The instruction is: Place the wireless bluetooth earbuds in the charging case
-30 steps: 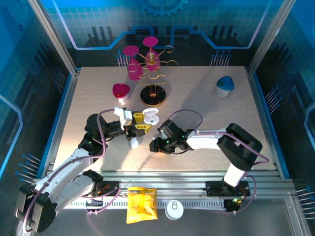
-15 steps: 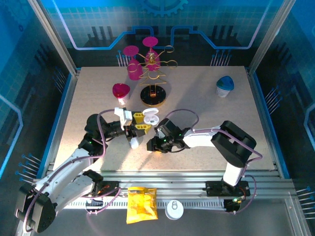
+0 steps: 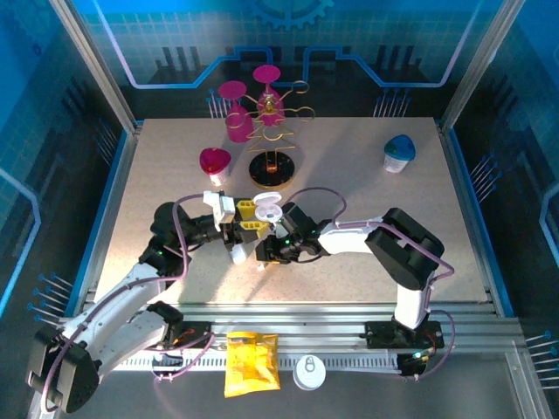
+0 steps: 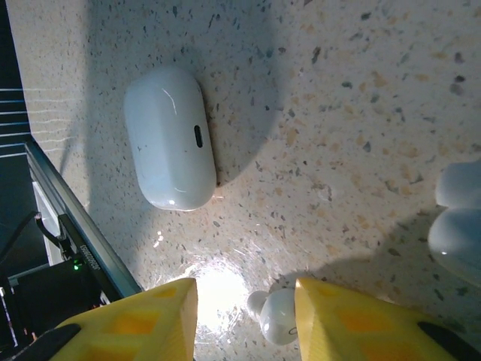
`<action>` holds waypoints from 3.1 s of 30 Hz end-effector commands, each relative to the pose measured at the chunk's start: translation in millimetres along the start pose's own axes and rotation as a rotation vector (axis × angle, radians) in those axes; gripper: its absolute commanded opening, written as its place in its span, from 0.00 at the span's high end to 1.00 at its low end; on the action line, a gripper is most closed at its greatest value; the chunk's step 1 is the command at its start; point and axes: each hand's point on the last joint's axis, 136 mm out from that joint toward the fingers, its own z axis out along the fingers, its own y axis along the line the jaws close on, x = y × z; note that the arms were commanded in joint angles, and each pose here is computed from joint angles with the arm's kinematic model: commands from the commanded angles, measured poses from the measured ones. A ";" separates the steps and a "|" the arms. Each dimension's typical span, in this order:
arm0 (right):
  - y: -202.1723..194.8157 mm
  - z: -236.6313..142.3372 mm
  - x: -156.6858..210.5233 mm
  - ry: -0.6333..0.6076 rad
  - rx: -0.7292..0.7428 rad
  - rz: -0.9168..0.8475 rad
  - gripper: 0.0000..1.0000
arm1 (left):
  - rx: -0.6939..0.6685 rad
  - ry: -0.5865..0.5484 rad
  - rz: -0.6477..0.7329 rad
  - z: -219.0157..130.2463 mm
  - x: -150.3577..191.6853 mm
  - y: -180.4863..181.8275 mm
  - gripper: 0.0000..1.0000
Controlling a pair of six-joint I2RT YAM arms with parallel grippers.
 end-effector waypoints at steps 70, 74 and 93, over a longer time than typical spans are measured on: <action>-134.2 -211.3 0.0 -0.100 0.934 0.003 0.91 | -0.011 -0.015 0.034 4.1 9.5 6.5 0.62; -137.4 -221.1 -0.4 -0.062 0.989 -0.008 0.92 | -0.005 -0.022 0.026 7.0 10.8 8.8 0.62; -106.3 -246.4 -4.4 -0.091 0.942 -0.062 0.94 | -0.077 0.045 0.046 13.0 47.2 30.5 0.63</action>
